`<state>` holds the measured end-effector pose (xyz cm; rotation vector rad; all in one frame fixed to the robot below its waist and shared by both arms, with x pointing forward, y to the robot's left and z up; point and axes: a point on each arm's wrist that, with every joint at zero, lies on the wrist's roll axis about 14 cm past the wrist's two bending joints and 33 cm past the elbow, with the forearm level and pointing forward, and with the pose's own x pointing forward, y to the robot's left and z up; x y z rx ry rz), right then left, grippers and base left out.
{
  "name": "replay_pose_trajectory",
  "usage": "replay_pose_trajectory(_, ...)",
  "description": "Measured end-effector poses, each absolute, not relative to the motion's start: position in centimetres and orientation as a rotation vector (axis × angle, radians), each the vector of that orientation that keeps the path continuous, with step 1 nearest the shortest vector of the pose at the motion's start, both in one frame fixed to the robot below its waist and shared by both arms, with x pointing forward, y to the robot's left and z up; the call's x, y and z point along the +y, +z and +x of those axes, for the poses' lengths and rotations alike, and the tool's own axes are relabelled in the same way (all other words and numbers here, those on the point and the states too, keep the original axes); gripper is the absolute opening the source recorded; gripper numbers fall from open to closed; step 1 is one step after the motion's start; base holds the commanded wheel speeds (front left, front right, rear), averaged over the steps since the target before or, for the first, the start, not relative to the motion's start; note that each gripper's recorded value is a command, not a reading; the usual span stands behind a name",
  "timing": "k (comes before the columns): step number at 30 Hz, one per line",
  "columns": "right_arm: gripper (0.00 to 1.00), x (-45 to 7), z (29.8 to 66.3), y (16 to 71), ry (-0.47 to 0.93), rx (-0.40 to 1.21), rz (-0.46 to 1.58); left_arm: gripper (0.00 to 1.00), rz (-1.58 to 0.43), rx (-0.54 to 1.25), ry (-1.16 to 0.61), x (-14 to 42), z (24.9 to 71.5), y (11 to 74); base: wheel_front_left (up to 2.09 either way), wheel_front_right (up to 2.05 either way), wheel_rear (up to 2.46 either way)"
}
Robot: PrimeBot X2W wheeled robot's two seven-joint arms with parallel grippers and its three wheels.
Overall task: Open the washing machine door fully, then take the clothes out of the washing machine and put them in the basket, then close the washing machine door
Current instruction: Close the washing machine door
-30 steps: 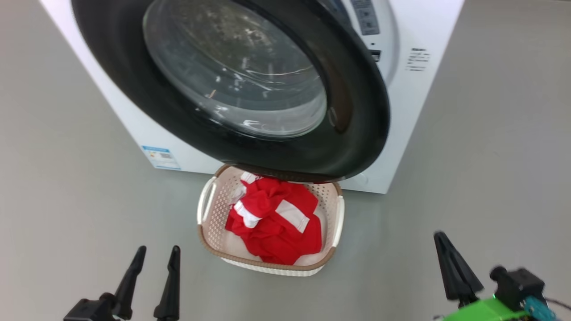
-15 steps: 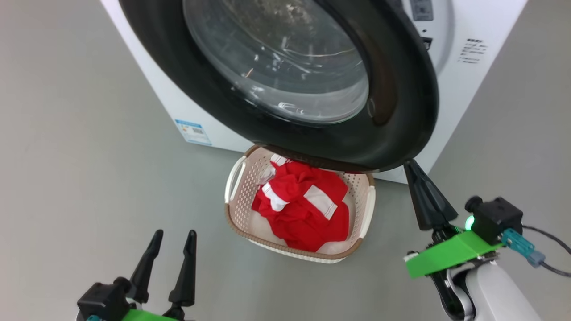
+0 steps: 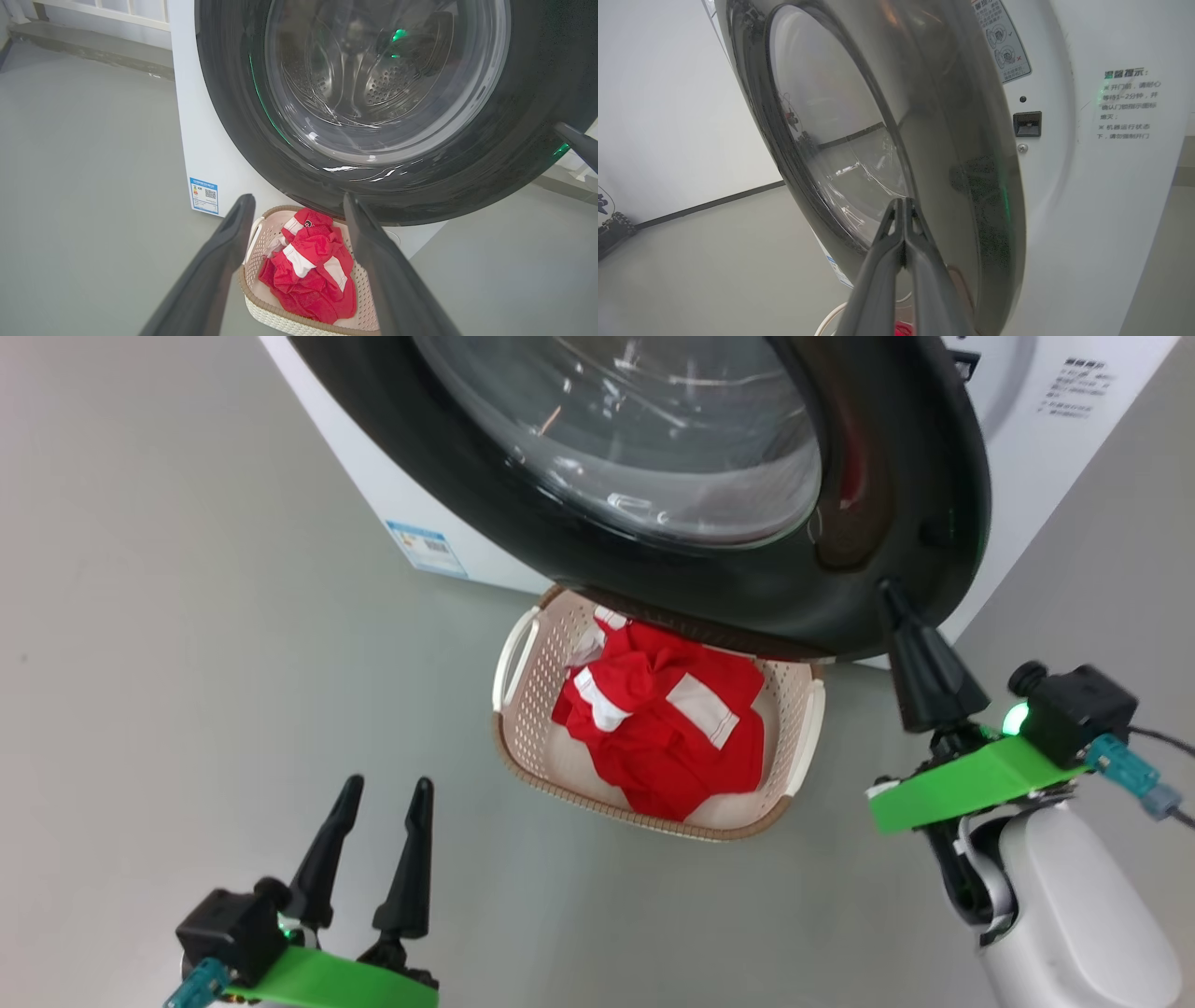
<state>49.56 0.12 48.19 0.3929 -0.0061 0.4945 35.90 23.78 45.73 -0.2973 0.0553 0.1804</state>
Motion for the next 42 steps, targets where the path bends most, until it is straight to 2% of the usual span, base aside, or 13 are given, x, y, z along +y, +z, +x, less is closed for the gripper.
replay_pose_trajectory(12, 0.0, 0.3, 53.5, 46.9, 0.474, -0.018, 0.423, 1.0, -0.296, 0.088, 0.161, 23.3, 38.5, 44.5, 0.0, 0.0, 0.0)
replay_pose_trajectory(27, 0.0, 0.1, 58.9, 47.8, 0.429, -0.112, 0.482, 1.0, -0.314, 0.109, 0.171, 23.7, 40.4, 43.3, 0.0, 0.0, 0.0)
replay_pose_trajectory(42, 0.0, 0.2, 60.3, 47.9, 0.424, -0.141, 0.518, 1.0, -0.31, 0.116, 0.165, 23.7, 41.7, 42.6, 0.0, 0.0, 0.0)
